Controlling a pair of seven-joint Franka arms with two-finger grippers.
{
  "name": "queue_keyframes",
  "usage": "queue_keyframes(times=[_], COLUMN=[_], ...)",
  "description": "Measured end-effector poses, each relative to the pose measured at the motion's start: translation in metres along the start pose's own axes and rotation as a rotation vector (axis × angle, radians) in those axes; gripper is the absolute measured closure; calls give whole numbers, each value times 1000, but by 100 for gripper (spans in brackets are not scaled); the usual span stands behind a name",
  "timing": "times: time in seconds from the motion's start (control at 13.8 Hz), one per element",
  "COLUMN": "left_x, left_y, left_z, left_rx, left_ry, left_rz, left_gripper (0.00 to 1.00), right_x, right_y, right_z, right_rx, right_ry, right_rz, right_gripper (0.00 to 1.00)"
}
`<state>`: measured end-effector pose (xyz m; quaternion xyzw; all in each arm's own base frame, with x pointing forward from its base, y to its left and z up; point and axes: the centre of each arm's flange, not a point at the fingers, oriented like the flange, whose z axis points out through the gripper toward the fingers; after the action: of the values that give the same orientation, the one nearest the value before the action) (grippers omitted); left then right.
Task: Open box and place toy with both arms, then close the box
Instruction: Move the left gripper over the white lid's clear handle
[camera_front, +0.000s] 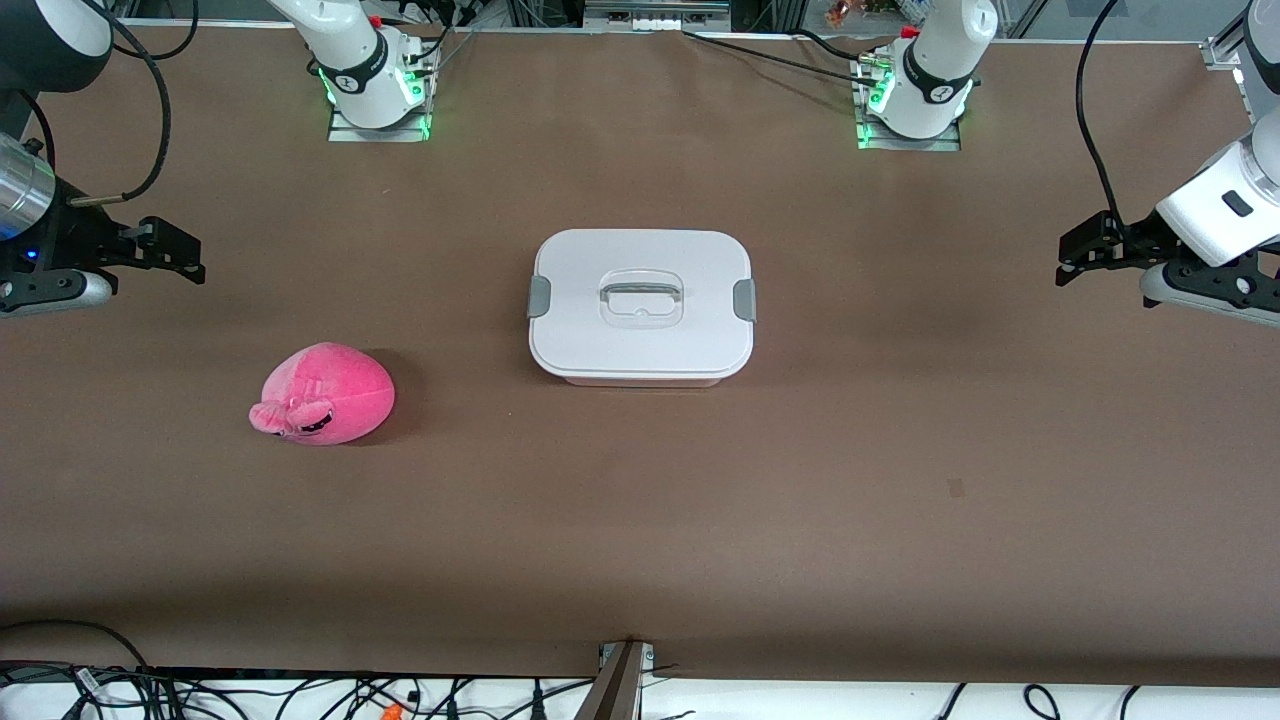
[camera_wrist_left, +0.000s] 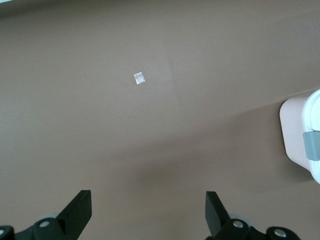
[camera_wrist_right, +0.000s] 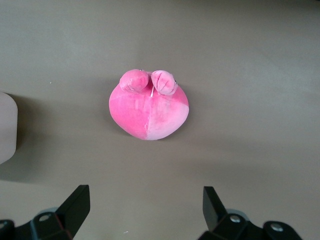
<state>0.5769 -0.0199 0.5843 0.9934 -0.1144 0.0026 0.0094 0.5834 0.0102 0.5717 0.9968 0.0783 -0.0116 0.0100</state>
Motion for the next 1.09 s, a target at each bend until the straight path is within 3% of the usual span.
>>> queue_keyframes(times=[0.65,1.09], left_x=[0,-4], left_y=[0,14], left_z=[0,2], left_rx=[-1,-12], left_ry=[-4,-55], left_rz=[1,22], left_gripper=[0,0], right_x=[0,0], right_y=[0,0], right_z=[0,0], right_rx=[0,0], right_ry=[0,0], right_rz=[0,0], right_gripper=[0,0])
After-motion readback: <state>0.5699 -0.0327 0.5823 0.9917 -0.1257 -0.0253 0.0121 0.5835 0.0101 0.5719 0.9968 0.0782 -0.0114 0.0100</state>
